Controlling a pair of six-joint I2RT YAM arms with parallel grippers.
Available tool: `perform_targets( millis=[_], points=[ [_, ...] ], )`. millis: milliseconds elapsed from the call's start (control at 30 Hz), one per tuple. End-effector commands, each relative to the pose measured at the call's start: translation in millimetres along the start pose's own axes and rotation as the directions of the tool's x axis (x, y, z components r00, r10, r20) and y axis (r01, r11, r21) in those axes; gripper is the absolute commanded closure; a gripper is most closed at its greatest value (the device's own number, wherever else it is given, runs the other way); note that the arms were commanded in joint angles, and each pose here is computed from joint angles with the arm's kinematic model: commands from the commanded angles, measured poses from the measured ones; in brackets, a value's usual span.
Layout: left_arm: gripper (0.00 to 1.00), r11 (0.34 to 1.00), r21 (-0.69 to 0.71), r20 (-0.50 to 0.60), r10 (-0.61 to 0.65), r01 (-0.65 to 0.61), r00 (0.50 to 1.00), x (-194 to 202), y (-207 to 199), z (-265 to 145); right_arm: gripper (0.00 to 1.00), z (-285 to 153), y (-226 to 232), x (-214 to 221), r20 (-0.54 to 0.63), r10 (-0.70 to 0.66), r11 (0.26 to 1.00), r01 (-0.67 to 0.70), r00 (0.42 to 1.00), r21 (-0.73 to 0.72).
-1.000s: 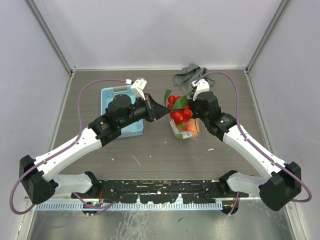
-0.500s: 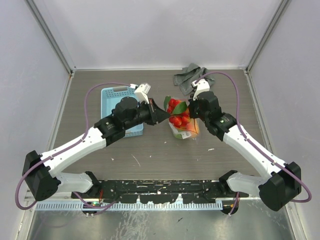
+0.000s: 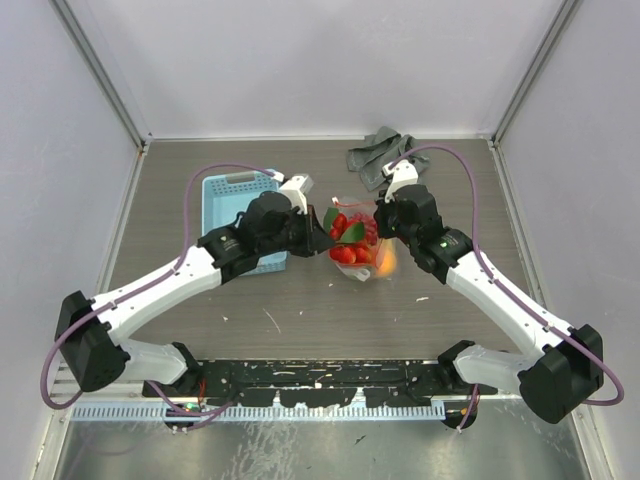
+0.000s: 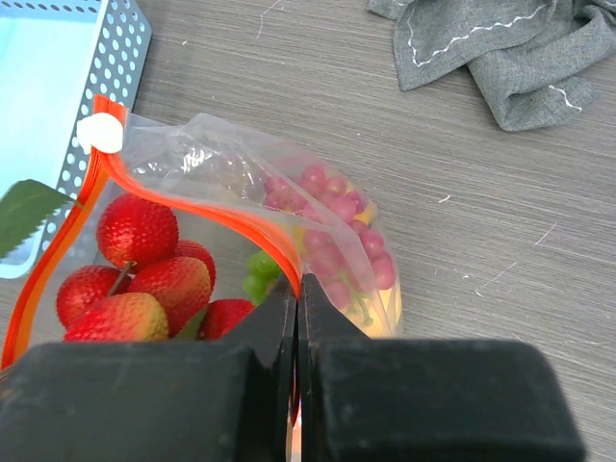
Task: Place the food in the zip-top bag and seal the zipper
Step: Place the fake fruit in the zipper food storage bag.
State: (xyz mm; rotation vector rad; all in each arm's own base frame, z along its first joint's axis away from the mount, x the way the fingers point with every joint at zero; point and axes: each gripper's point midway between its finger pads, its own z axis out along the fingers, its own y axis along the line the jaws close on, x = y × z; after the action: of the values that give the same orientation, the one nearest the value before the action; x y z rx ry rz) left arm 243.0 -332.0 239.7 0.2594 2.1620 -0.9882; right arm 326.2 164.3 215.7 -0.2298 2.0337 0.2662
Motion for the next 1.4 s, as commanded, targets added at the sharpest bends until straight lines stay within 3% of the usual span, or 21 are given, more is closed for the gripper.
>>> perform_targets(
  millis=[0,167,633,833,1100,1367],
  points=[
    [1.0,0.996,0.051,0.017,0.066,-0.067,0.998,-17,-23,-4,1.0,-5,8,-25,0.089,0.034,0.999,-0.03,0.995,-0.039],
    [1.0,0.993,0.076,0.04,0.084,-0.087,0.996,-27,-35,1,1.0,-4,12,-23,0.084,0.038,0.998,-0.033,0.996,-0.06],
    [1.0,0.945,-0.273,0.185,0.236,-0.181,0.954,-72,-2,20,1.0,-5,26,-25,0.085,0.067,0.989,-0.055,0.994,-0.134],
    [1.0,0.881,-0.406,0.204,0.345,-0.241,0.916,-70,3,24,1.0,-5,36,-28,0.085,0.096,0.979,-0.079,0.992,-0.187],
    [1.0,0.778,-0.558,0.281,0.505,-0.289,0.816,-70,-12,19,1.0,-2,47,-29,0.074,0.136,0.965,-0.115,0.988,-0.237],
    [1.0,0.751,-0.572,0.201,0.517,-0.329,0.832,-41,0,52,1.0,-4,44,-32,0.087,0.143,0.967,-0.12,0.986,-0.223]
  ],
)
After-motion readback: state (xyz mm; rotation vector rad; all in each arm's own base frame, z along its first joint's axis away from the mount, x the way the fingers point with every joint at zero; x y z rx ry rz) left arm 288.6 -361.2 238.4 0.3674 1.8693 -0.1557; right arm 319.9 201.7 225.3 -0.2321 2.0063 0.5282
